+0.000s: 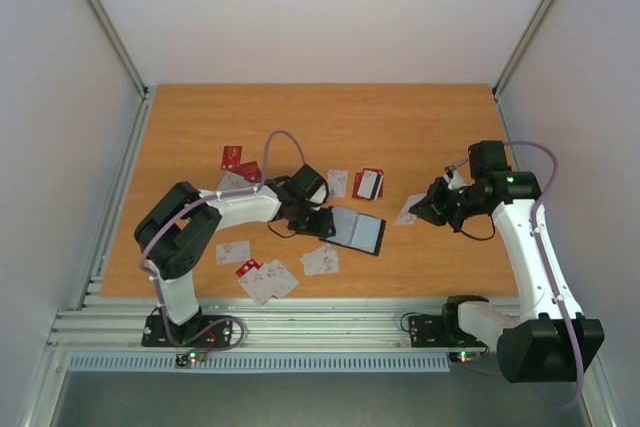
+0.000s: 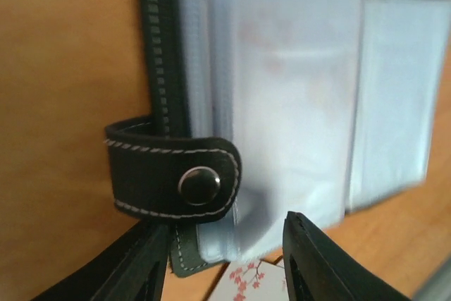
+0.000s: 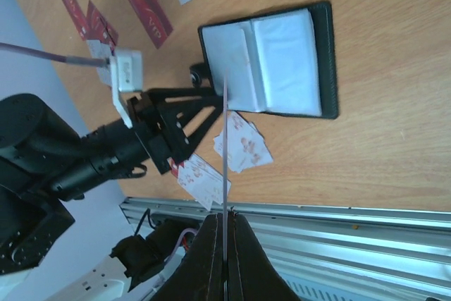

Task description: Put the credit cards into the card holder

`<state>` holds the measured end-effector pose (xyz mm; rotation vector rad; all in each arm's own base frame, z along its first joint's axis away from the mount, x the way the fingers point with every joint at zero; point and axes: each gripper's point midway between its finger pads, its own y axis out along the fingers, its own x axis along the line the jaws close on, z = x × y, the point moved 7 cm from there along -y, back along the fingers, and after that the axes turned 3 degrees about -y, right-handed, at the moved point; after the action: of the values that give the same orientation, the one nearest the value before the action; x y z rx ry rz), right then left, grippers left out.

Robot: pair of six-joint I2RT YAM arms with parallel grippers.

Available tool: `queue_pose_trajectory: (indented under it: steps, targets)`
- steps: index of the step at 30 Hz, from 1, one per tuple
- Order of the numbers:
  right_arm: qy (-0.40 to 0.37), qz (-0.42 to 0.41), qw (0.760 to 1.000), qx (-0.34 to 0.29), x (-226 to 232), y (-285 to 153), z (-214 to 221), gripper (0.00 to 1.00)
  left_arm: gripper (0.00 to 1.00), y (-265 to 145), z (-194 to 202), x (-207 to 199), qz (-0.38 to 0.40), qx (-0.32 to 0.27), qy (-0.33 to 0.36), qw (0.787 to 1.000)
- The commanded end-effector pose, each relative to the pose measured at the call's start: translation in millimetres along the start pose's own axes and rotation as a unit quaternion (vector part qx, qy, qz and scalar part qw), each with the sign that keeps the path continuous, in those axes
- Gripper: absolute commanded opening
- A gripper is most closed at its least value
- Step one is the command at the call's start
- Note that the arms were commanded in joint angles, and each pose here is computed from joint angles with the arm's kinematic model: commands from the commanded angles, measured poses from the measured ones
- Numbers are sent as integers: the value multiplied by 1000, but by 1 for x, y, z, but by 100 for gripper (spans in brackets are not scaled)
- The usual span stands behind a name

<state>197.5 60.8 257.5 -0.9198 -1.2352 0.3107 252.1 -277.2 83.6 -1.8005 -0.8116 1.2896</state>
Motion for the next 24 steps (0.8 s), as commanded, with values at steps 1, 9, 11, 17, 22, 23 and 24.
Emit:
queue_pose_trajectory:
  steps: [1,9,11,17,22,23,24]
  targets:
    - [-12,-10,1000,-17,6,-3,-7,1,47,22,71,15,-46,159,-108,980]
    - [-25,-54,998,-5,2,9,-4,1,48,6,66,-6,-53,142,-85,985]
    - [-31,-76,997,10,-3,21,-4,1,47,-1,62,-6,-63,129,-70,987]
    - [-99,-92,991,22,-8,51,-11,1,47,-32,47,-8,-58,82,-52,994]
    - [-155,-72,985,-8,-4,76,-21,1,47,-40,29,-7,-43,54,-57,996]
    - [-161,-70,984,-9,-4,82,-22,1,46,-39,26,-8,-40,52,-56,996]
    - [-169,-67,983,-9,-4,89,-24,1,45,-37,22,-7,-37,51,-57,996]
